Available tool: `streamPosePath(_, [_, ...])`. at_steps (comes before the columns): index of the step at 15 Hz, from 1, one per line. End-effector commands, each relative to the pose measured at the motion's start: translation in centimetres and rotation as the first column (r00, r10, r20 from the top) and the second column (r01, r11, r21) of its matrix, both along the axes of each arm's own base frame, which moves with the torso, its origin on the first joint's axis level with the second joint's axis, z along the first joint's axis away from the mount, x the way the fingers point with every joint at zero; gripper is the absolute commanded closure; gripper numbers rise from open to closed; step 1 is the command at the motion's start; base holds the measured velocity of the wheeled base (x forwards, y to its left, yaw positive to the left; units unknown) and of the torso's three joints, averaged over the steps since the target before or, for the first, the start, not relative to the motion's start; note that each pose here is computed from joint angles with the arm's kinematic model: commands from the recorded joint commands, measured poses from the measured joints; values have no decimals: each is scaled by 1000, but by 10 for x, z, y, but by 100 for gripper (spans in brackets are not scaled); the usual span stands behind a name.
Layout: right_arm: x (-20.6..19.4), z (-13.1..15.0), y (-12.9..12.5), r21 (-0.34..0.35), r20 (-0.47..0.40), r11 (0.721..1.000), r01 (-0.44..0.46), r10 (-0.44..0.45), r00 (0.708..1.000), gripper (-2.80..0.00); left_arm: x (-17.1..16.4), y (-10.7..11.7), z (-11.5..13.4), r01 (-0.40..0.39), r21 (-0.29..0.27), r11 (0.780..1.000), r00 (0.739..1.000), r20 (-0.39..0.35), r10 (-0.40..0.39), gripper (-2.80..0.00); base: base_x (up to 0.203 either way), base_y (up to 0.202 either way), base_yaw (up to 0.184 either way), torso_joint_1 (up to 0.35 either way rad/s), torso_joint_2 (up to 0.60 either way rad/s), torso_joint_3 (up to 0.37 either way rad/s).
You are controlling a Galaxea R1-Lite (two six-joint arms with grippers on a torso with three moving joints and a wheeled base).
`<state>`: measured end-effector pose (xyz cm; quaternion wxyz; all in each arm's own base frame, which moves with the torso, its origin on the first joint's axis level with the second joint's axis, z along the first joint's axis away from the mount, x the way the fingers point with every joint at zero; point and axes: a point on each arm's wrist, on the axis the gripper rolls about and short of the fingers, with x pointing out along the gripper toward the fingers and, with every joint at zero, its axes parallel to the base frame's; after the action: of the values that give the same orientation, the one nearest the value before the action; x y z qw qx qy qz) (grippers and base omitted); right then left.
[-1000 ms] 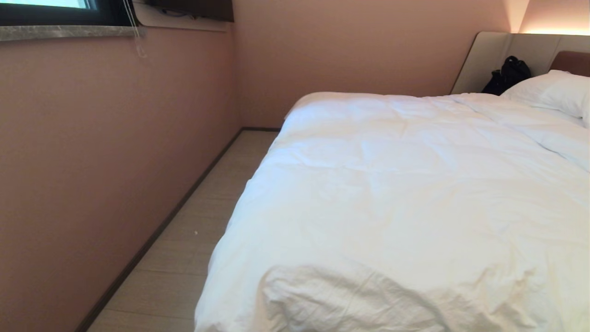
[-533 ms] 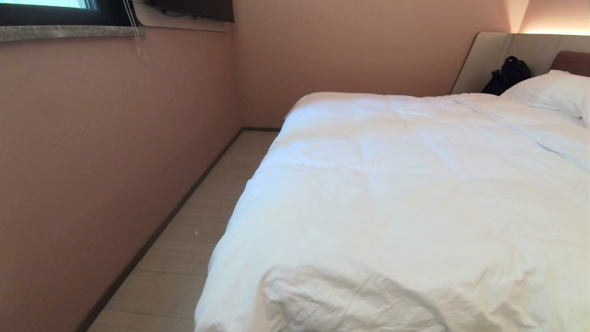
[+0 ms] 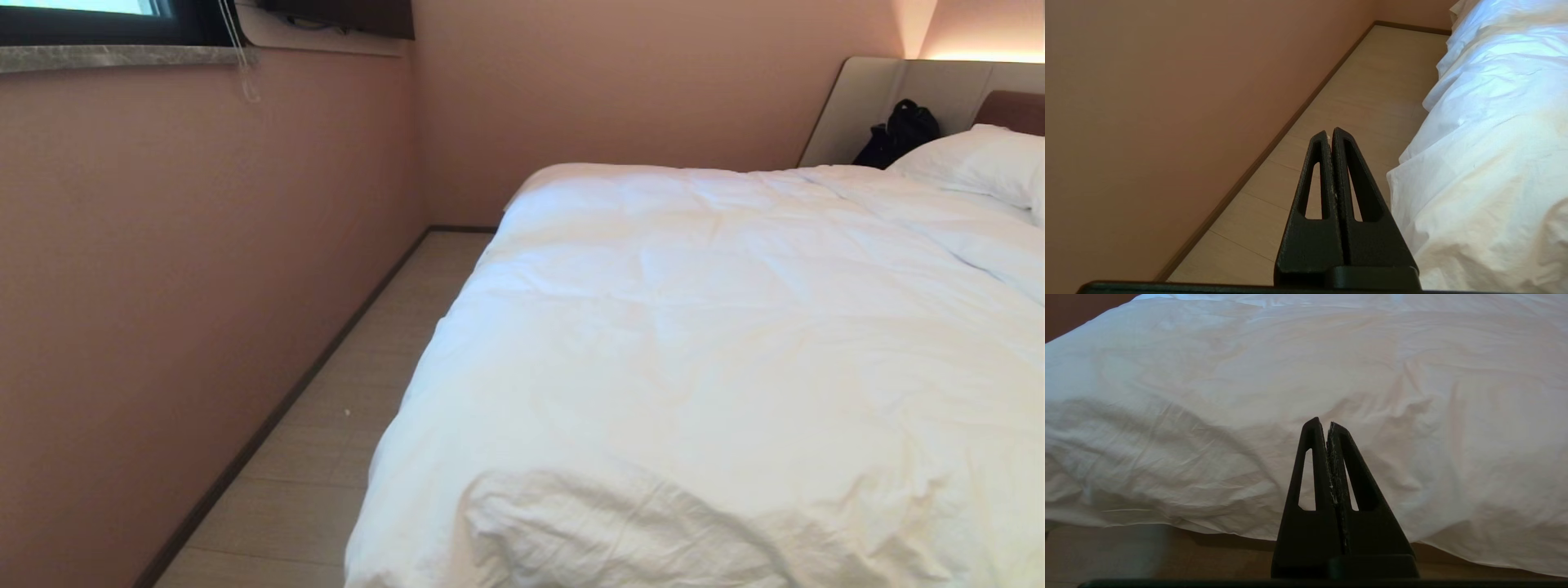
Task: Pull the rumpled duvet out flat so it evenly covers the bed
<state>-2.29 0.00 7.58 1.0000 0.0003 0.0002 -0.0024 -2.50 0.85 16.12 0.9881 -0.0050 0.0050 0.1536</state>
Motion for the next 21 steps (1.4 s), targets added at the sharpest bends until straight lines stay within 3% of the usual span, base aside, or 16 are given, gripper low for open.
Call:
streamPosePath(1, [0, 0, 0, 1, 1, 1000, 0, 0, 1000, 0, -3, 0, -7, -6, 5, 1000, 1000, 9, 6, 0, 0, 0, 0, 0, 0, 0])
streamPosePath(7, [0, 0, 0, 1, 0, 1000, 0, 0, 1000, 0, -13, -4, -16, 133, 36, 990, 989, 63, -135, 0, 0, 0, 0, 0, 0, 0])
streamPosePath(13, [0, 0, 0, -1, 0, 1000, 0, 0, 1000, 0, -14, -7, -25, 236, 63, 970, 969, 61, -240, 0, 0, 0, 0, 0, 0, 0])
streamPosePath(17, [0, 0, 0, 1, 0, 1000, 0, 0, 1000, 0, -12, -8, -49, 307, 144, 941, 950, 5, -311, 0, 0, 0, 0, 0, 0, 0])
streamPosePath(21, [0, 0, 0, 0, -1, 1000, 0, 0, 1000, 0, -8, -9, -66, 317, 142, 938, 948, -34, -315, 0, 0, 0, 0, 0, 0, 0])
